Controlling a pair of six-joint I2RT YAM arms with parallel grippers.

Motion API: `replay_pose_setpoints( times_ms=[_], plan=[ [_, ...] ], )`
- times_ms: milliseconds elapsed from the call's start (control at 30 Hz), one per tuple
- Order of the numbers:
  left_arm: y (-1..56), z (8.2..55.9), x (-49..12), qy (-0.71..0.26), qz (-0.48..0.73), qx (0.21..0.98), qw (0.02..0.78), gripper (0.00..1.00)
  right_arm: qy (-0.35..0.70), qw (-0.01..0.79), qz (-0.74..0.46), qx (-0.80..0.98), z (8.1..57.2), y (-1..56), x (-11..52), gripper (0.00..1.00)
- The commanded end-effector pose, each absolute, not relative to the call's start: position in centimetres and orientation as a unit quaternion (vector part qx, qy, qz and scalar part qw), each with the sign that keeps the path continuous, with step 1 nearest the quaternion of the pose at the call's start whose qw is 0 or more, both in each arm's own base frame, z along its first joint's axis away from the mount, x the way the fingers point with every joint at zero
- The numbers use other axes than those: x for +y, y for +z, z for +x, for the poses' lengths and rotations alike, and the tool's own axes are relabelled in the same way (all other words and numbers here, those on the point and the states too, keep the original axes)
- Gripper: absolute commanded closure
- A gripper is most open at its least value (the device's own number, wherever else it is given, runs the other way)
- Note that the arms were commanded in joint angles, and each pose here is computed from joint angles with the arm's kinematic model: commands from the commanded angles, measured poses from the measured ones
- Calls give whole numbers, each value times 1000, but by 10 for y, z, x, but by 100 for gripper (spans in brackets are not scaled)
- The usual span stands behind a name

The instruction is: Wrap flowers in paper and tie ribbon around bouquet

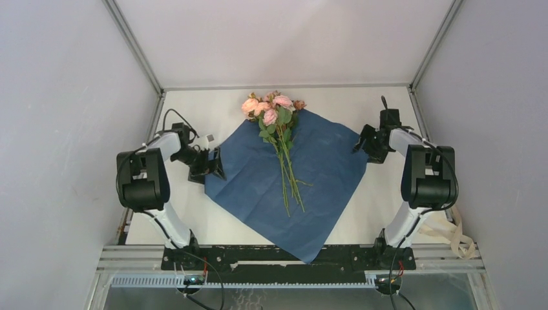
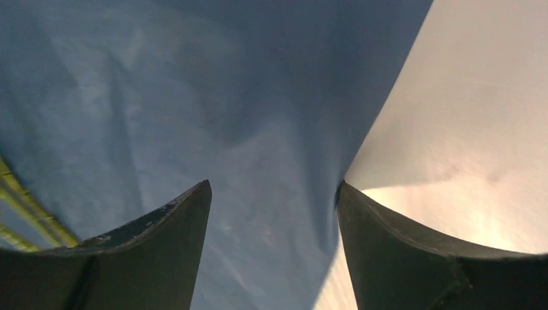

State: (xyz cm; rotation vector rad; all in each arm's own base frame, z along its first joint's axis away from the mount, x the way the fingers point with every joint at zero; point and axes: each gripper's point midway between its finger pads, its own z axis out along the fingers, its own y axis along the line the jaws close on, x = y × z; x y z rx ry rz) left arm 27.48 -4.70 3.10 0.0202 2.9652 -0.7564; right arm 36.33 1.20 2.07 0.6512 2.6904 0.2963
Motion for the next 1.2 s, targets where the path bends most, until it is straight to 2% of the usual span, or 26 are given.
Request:
replay_pose_setpoints(
  times_ms=[0,67,133,200,233,300,400,500,567,600,733,833,900,933,967,1167],
  plan=[
    [27,286,-85,-296,54,952,46,3,214,145,225,939,368,9,59,21],
    [29,287,-96,-311,63,948,43,11,241,150,218,934,372,18,69,26],
    [31,293,-100,-321,58,944,44,23,268,155,215,926,375,28,77,36],
    [35,301,-100,-321,59,943,56,46,284,164,212,921,378,38,80,53],
    [38,307,-99,-317,61,944,69,65,286,169,211,919,379,42,80,62],
    [44,320,-96,-307,62,945,96,82,280,186,214,917,383,50,76,76],
    [51,346,-87,-280,66,947,142,99,271,212,219,913,390,60,70,87],
    [51,372,-70,-241,60,954,168,100,274,228,221,908,397,66,69,90],
    [53,383,-63,-236,48,955,174,100,273,231,221,907,397,69,69,87],
    [53,386,-60,-235,39,955,175,100,267,231,220,909,395,69,67,83],
    [49,375,-56,-240,29,956,165,97,195,242,212,926,380,76,48,54],
    [44,361,-54,-234,36,959,154,84,134,261,195,936,367,90,39,42],
    [45,357,-48,-222,36,962,154,67,98,277,172,940,359,102,42,40],
    [48,356,-43,-215,33,963,157,54,78,283,159,943,353,107,46,40],
    [54,358,-36,-206,28,964,166,48,76,284,139,946,347,112,55,40],
    [108,363,10,-98,40,958,265,34,137,203,-27,969,278,107,161,41]
  ],
)
